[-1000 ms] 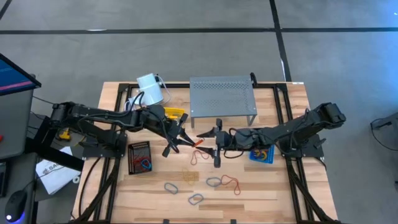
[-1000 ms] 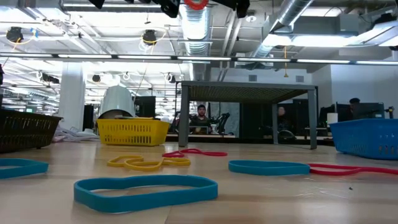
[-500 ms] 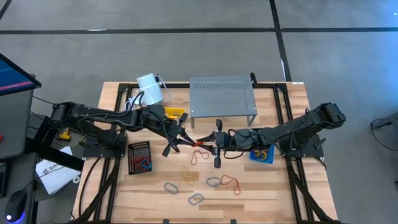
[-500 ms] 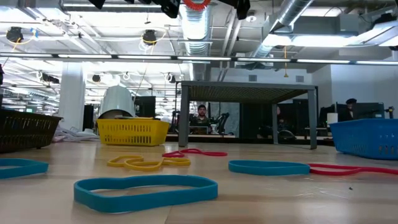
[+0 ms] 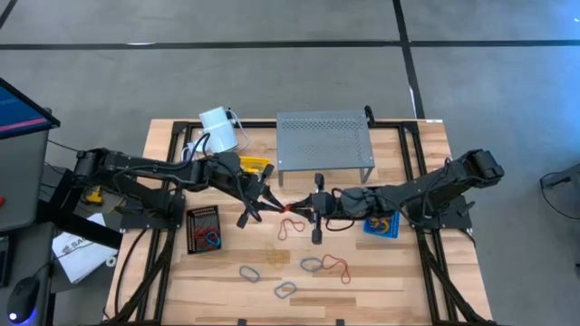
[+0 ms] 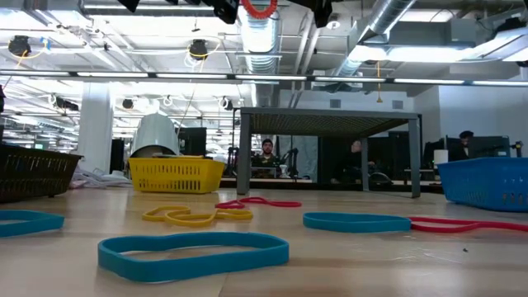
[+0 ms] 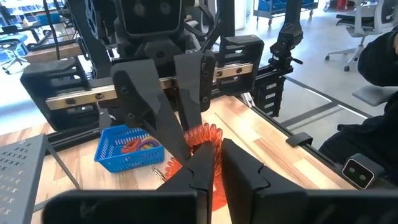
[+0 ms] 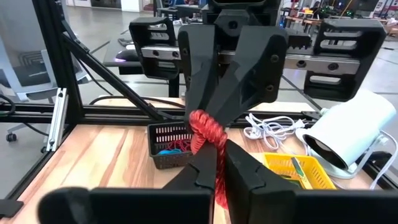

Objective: Pick & Place Office Desk Supplies
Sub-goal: Put the orange spring keychain into the blue bin

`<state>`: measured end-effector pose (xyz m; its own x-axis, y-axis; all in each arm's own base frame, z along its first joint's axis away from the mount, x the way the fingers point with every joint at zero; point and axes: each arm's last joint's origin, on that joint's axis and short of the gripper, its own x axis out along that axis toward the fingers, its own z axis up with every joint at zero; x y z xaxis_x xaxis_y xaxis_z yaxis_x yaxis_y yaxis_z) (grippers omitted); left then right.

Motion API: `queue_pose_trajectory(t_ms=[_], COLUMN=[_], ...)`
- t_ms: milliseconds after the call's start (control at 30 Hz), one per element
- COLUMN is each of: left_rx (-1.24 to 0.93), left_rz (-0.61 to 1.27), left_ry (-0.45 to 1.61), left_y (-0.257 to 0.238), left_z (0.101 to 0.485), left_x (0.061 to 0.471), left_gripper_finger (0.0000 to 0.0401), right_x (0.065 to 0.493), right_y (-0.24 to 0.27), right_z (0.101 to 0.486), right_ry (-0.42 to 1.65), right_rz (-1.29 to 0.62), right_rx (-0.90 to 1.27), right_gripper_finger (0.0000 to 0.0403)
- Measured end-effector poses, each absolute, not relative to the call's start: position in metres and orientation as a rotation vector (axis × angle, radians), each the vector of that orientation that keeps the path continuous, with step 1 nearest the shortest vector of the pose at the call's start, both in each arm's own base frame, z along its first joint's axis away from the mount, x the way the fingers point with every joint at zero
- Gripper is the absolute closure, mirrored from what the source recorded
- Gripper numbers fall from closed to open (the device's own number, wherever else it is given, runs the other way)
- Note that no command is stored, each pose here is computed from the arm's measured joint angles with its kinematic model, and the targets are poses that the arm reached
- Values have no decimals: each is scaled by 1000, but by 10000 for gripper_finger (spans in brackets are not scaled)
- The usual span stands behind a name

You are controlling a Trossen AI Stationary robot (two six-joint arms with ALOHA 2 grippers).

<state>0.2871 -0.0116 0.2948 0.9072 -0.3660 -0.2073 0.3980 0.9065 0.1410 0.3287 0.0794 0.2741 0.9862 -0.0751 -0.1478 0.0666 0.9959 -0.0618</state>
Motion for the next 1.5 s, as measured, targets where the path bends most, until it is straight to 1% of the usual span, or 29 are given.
queue_pose_trajectory(t_ms=[333,633,733,833,1000,1133,1300,1500], left_rx=[155,157,164,169,170,158,115,82], left_rz=[-368,-359,-332,-302,-263,-188,-83,-52], left_ry=[171,162,143,129,155,232,338,423], left_y=[-11,-11,-10,-9,-8,-6,0,6], left_z=[296,299,304,311,322,324,317,297], left_x=[288,286,283,276,257,241,234,231], left_gripper_finger=[336,306,292,276,251,236,217,196], right_x=[327,314,307,296,268,236,194,159], right_y=[79,76,73,68,59,49,44,50], right_z=[276,291,298,301,304,306,304,295], right_ry=[148,150,156,205,351,475,606,733], right_rz=[-74,-76,-112,-183,-273,-375,-499,-621], right_rx=[-54,-55,-60,-67,5,99,208,338], right_gripper_finger=[398,398,398,398,398,398,398,398])
